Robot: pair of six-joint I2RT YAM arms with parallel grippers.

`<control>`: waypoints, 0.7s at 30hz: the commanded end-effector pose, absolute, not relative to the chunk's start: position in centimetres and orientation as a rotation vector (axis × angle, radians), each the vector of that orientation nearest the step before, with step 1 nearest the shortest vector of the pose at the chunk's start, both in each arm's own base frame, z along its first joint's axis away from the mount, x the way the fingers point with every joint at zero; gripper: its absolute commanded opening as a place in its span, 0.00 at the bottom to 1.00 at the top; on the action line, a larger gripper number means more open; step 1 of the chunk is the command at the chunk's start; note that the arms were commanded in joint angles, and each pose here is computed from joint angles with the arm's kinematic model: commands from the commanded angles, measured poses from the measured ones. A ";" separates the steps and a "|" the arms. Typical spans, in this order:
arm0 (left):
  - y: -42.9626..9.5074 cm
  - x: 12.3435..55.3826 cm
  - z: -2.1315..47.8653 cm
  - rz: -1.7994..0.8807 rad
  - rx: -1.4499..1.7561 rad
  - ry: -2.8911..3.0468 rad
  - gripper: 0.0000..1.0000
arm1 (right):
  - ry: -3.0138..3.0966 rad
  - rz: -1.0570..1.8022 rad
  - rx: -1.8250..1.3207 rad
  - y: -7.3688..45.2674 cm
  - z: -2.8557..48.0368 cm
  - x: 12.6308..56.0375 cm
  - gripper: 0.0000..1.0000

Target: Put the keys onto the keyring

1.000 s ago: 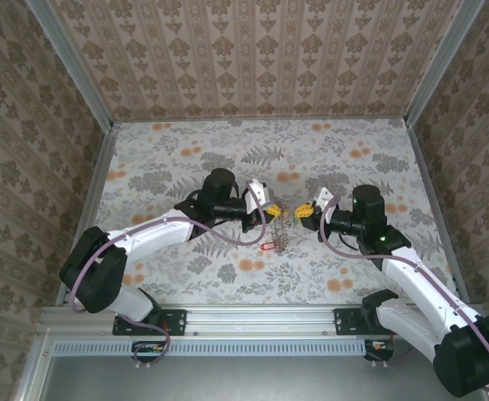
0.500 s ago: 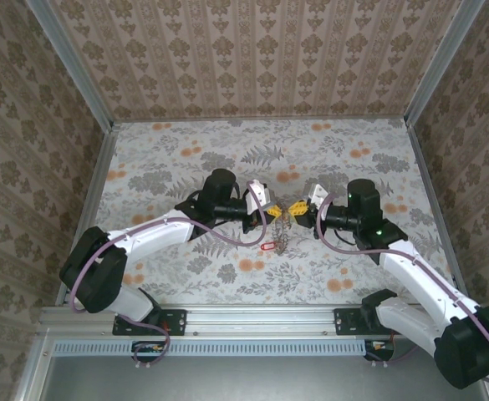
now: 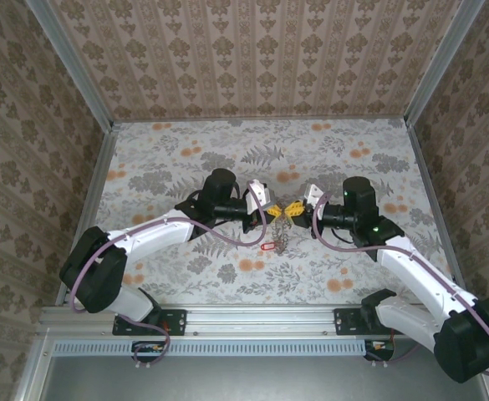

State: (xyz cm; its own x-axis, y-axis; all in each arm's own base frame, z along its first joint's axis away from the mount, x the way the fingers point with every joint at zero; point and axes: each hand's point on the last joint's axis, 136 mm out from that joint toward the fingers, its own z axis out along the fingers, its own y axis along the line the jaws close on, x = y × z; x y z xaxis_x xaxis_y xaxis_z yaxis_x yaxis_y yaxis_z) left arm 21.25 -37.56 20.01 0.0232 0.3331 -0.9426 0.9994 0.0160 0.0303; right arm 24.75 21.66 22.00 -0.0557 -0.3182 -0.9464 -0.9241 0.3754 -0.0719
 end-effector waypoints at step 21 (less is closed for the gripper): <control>-38.3 21.3 22.8 -0.992 1.442 1.355 0.00 | 1.560 0.621 -1.114 22.3 23.7 26.1 0.00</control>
